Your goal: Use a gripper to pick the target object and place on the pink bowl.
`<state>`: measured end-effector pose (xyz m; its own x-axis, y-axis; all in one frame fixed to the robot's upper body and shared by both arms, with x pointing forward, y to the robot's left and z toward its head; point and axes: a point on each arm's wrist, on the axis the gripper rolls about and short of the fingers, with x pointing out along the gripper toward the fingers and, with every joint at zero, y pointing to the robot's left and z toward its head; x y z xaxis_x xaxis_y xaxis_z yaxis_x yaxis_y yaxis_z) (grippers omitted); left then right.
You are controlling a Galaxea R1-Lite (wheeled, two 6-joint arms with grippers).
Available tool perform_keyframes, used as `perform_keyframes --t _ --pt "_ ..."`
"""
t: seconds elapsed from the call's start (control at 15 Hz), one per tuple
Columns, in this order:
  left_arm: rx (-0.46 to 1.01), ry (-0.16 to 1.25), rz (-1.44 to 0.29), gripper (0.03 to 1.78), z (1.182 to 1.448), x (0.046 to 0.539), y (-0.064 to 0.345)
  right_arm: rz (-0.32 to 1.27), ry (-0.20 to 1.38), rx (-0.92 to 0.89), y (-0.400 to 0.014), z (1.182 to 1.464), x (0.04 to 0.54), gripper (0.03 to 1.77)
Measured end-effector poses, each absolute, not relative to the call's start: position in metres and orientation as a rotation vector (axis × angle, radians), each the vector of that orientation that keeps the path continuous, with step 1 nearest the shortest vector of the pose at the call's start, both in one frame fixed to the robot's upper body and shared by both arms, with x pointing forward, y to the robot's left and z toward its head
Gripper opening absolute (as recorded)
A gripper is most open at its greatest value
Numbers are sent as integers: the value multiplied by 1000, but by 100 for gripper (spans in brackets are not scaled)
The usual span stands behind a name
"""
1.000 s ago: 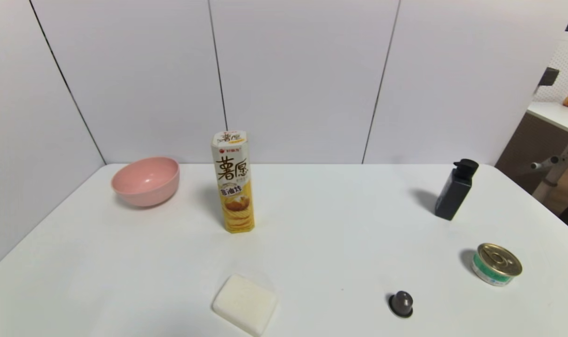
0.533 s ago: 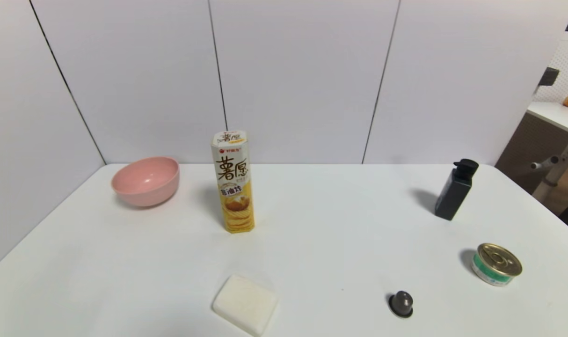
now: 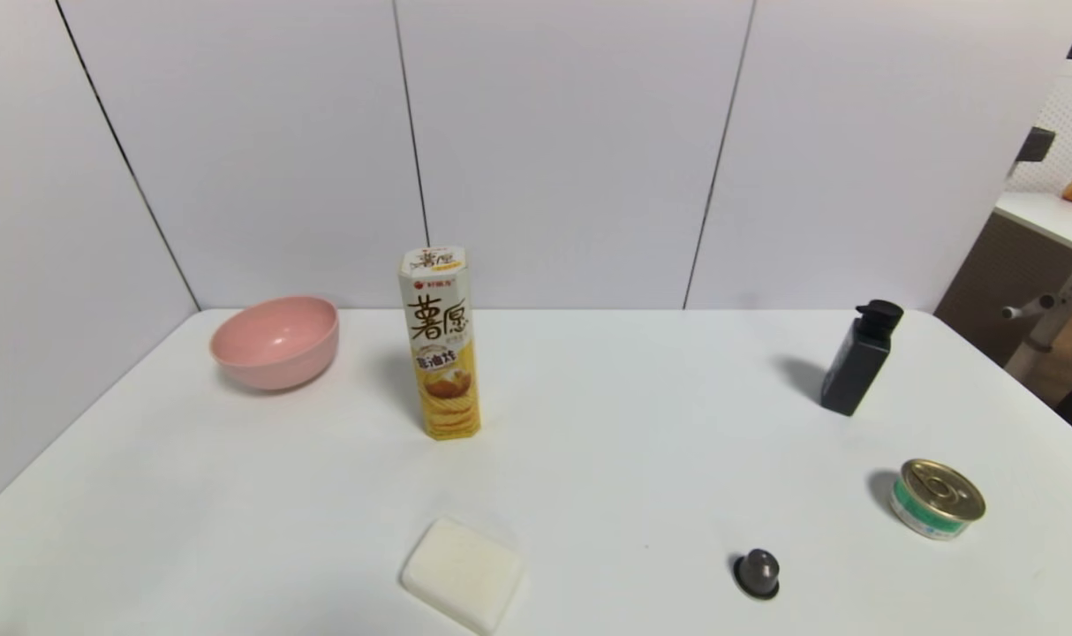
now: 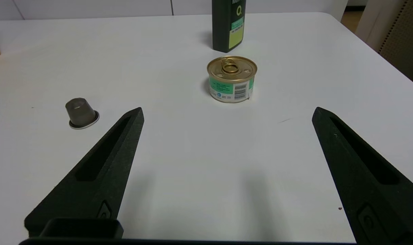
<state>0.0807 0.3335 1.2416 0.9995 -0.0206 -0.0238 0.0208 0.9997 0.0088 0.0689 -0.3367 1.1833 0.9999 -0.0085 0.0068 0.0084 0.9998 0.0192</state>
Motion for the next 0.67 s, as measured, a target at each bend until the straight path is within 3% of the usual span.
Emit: perform_keyframes --t 0.4,0.67 --pt "45 20 -185 169 1363 142 326 -8 -7 19 -337 1183 69 171" --pt "53 67 -346 169 1396 204 301 -9 -7 18 -337 1183 69 171"
